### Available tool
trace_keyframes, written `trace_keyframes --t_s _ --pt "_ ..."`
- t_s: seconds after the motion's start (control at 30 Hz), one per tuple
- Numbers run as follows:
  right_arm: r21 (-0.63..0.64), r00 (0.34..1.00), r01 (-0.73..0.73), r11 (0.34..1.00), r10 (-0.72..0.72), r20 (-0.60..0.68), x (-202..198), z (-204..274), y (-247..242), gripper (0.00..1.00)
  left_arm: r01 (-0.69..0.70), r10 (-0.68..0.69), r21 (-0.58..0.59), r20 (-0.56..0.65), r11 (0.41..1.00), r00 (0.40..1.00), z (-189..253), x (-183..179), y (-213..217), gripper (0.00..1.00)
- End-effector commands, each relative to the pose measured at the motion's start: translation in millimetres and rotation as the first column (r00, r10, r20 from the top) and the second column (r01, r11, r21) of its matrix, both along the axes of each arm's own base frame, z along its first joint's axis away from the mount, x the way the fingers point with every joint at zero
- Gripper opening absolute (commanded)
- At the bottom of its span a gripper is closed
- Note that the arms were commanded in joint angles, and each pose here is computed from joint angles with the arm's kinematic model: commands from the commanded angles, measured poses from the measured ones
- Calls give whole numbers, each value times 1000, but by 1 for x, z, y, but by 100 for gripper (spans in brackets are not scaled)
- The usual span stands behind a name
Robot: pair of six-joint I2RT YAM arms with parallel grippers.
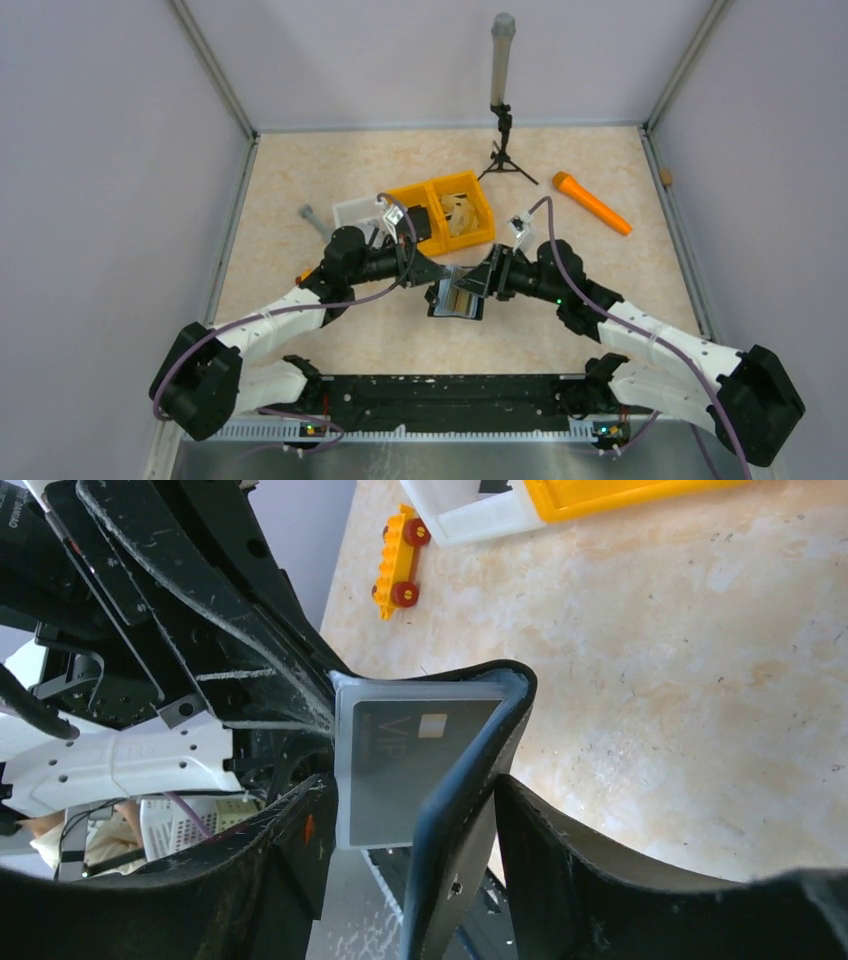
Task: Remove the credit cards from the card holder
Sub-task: Remove the credit card from the card holder.
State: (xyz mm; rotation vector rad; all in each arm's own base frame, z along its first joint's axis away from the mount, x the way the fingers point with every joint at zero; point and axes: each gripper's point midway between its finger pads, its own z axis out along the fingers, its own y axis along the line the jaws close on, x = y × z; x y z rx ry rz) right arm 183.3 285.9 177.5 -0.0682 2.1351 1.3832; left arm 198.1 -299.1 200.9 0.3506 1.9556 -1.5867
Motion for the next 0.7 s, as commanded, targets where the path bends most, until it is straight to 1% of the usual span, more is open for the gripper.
trace_keyframes --t_s 0.0,0.17,0.27,0.37,0.5,0.57,0.63,0.67 --pt "83 995 20 996 -28 96 5 29 -3 61 -18 19 -26 54 999 998 13 2 4 0" --pt "103 994 10 995 -20 103 2 28 -4 67 -18 20 -37 50 999 999 16 0 6 0" --pt "103 995 2 995 -12 101 4 28 -1 75 -6 9 -58 50 998 999 20 -2 5 0" --pt "103 995 0 995 -11 99 6 29 1 76 -2 6 -65 49 998 999 22 -3 4 0" --pt "99 996 7 995 -16 89 6 27 1 64 -22 24 -53 46 998 999 19 1 8 0" --pt "86 996 23 996 -31 88 7 26 -2 54 -40 42 -51 41 998 998 18 4 12 0" --pt "68 994 49 996 -55 93 8 24 -7 38 -56 58 -47 35 997 998 16 6 17 0" --pt "60 993 61 996 -67 95 9 23 -10 28 -63 64 -46 30 997 997 14 8 20 0"
